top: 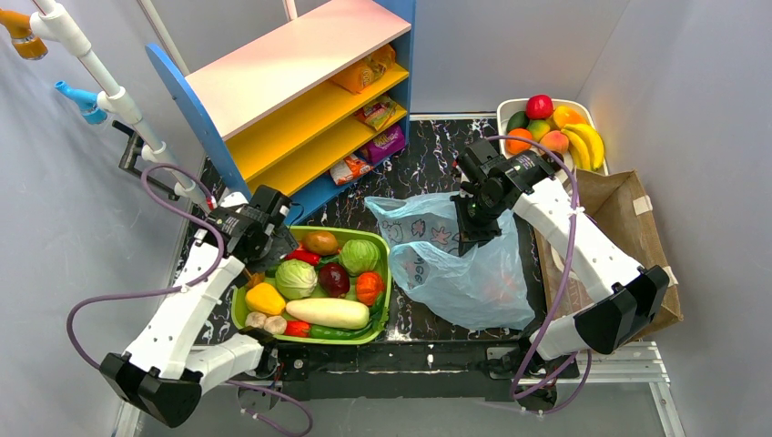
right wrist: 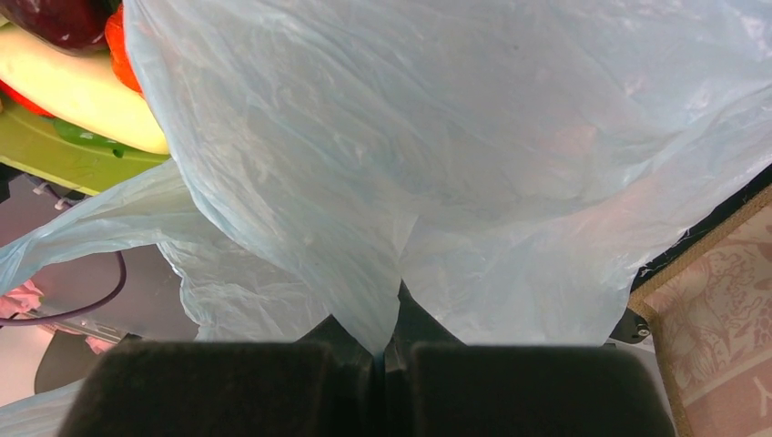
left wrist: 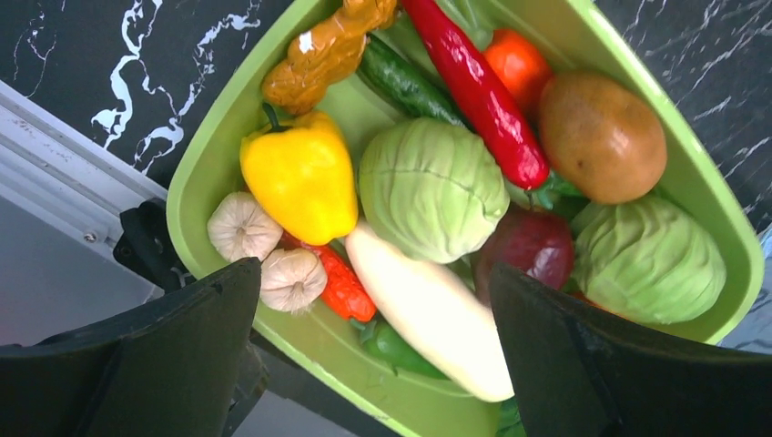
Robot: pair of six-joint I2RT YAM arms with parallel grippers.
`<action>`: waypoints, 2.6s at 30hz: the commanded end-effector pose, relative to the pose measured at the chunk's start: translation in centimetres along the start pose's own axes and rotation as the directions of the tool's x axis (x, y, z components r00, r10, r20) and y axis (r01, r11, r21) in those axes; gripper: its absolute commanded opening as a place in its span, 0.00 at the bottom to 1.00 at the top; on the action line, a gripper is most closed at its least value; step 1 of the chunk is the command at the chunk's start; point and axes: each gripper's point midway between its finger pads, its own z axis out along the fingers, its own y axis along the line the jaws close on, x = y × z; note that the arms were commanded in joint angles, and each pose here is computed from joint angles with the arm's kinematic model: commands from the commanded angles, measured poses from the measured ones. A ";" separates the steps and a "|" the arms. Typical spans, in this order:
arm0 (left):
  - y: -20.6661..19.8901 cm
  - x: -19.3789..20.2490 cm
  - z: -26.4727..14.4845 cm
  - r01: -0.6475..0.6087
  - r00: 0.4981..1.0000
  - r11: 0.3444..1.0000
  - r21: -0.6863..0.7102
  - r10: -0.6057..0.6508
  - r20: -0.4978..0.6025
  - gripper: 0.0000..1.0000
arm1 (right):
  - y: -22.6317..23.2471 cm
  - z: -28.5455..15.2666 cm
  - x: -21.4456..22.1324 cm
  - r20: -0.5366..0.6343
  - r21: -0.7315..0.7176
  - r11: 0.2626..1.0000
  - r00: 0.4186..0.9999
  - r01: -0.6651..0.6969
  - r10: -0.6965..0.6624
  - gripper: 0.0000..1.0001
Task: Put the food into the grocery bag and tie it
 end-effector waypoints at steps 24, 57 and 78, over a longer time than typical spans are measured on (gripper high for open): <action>-0.8 -5.8 7.7 -0.031 0.999 1.000 0.003 0.031 -0.014 0.82 | 1.5 -0.2 -1.1 0.055 -0.090 0.995 0.998 0.049 -0.044 0.01; 0.5 -4.7 11.3 0.058 0.998 0.998 -0.038 -0.057 0.012 0.64 | 1.2 1.2 -2.6 -0.004 -0.030 0.999 1.000 0.028 -0.028 0.01; 0.8 -7.6 13.6 -0.033 0.995 0.999 -0.018 0.035 0.095 0.58 | 0.6 1.0 -1.6 0.015 -0.027 0.999 0.999 0.039 -0.039 0.01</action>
